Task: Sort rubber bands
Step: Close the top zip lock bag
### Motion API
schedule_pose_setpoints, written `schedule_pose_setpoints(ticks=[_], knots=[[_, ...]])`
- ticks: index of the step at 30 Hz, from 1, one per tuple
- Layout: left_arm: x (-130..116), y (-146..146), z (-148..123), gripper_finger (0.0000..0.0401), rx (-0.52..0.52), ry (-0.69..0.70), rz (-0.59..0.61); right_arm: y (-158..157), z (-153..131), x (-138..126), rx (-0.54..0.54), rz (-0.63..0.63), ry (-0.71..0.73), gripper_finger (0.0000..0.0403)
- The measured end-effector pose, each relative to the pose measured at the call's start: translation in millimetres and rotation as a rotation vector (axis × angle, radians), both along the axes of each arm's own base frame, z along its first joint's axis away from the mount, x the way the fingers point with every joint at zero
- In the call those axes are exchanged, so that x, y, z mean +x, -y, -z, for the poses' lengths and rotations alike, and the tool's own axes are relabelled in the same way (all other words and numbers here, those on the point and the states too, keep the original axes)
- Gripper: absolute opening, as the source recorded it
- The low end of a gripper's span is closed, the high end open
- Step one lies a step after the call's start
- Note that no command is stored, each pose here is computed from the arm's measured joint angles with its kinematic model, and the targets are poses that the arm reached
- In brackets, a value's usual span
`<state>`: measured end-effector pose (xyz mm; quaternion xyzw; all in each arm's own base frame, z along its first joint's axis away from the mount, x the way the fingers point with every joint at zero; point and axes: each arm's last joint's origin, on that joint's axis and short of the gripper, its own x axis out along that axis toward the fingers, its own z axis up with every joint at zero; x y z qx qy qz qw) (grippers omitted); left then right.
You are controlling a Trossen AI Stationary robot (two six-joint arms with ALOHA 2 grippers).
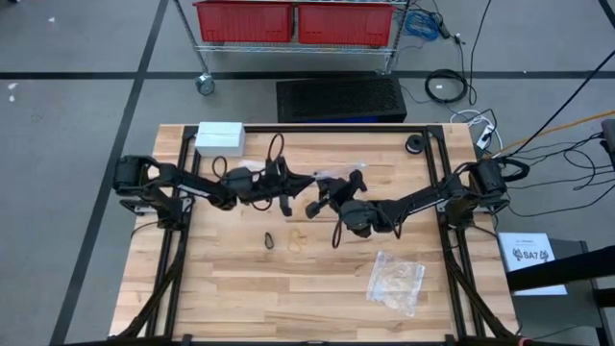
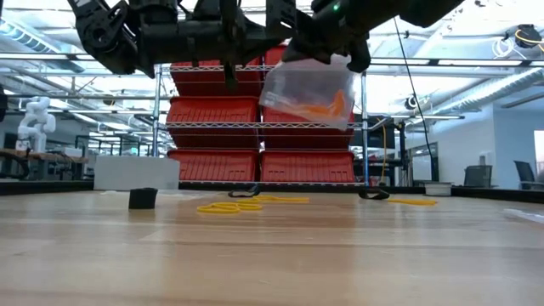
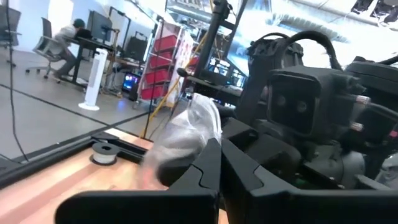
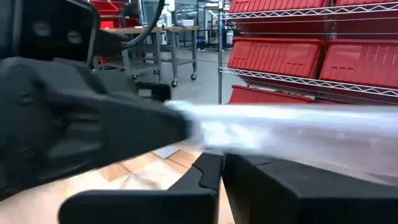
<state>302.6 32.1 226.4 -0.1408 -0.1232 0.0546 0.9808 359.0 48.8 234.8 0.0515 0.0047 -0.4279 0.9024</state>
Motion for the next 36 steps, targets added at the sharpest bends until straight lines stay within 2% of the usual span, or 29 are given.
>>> schedule_pose_setpoints(ticks=[9, 18, 22, 28, 31, 34, 36], knots=[[-2, -5, -4, 0.0016, 0.051, 0.027, 0.082, -12, 0, -1, 0.002, -0.075, -0.009, 0.0], [-5, -6, -11, 0.0109, 0.093, 0.076, 0.186, -12, -4, -5, 0.004, -0.126, -0.048, 0.0], [-12, -17, -19, 0.0151, 0.106, 0.076, 0.185, -12, -11, -11, 0.023, -0.187, -0.072, 0.0], [-31, -42, -29, 0.0175, 0.097, -0.035, 0.205, -12, -29, -25, 0.079, -0.378, -0.119, 0.0], [-36, -55, -23, 0.0176, 0.1, -0.124, 0.241, -13, -39, -34, 0.105, -0.515, -0.153, 0.0], [-38, -62, -13, 0.0176, 0.105, -0.136, 0.286, -15, -49, -43, 0.106, -0.651, -0.175, 0.0], [-38, -64, -2, 0.0176, 0.091, -0.136, 0.356, -16, -56, -49, 0.101, -0.758, -0.182, 0.0]])
